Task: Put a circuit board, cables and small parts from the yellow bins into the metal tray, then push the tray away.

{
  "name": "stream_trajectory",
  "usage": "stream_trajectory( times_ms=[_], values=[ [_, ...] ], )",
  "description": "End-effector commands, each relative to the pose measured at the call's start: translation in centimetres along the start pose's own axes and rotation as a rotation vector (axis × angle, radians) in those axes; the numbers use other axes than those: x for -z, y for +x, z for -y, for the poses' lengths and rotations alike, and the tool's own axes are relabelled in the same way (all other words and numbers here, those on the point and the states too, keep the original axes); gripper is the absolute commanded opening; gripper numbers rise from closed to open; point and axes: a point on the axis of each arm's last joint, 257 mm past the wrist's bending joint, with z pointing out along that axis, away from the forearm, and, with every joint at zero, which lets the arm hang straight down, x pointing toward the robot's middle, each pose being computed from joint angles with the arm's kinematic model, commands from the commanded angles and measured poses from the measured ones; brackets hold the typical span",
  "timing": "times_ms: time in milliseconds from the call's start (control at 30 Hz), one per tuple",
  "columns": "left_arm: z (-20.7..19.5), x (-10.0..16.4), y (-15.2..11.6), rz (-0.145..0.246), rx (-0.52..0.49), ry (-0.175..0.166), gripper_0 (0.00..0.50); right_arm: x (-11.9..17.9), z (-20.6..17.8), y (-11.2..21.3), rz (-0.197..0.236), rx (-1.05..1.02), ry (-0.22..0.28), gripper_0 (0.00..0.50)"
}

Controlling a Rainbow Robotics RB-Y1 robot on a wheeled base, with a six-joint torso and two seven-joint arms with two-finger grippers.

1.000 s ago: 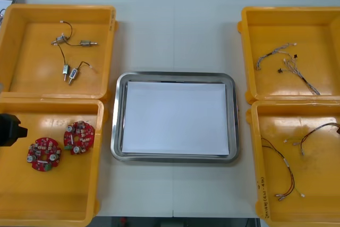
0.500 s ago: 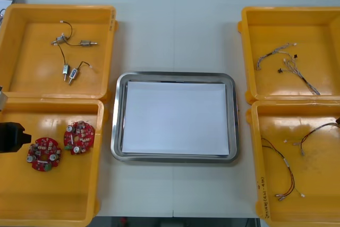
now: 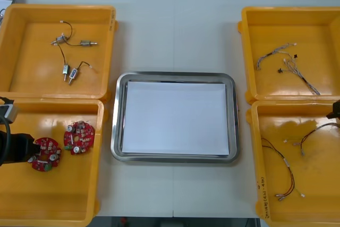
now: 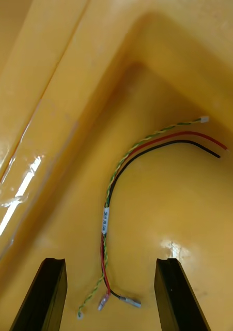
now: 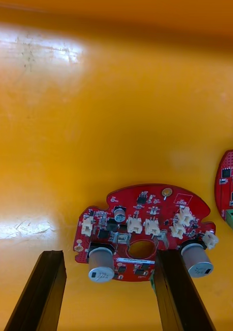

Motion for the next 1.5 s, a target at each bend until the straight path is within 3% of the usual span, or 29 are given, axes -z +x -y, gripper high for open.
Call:
stream_trajectory(
  times_ms=[33, 833, 1500],
  values=[
    [-1.4, -0.4, 2.1, -0.033, -0.136, -0.031, 0.500, -1.1, -2.1, 0.9, -0.016, -0.093, -0.039, 0.491],
    [-1.4, -2.1, 3.9, -0.042, -0.162, -0.031, 0.500, -3.8, -1.8, 3.1, -0.059, -0.170, 0.013, 0.491],
    [-1.8, -3.0, 3.7, -0.017, -0.156, -0.039, 0.496, -5.1, -2.1, 3.7, -0.071, -0.191, 0.010, 0.491]
  ],
)
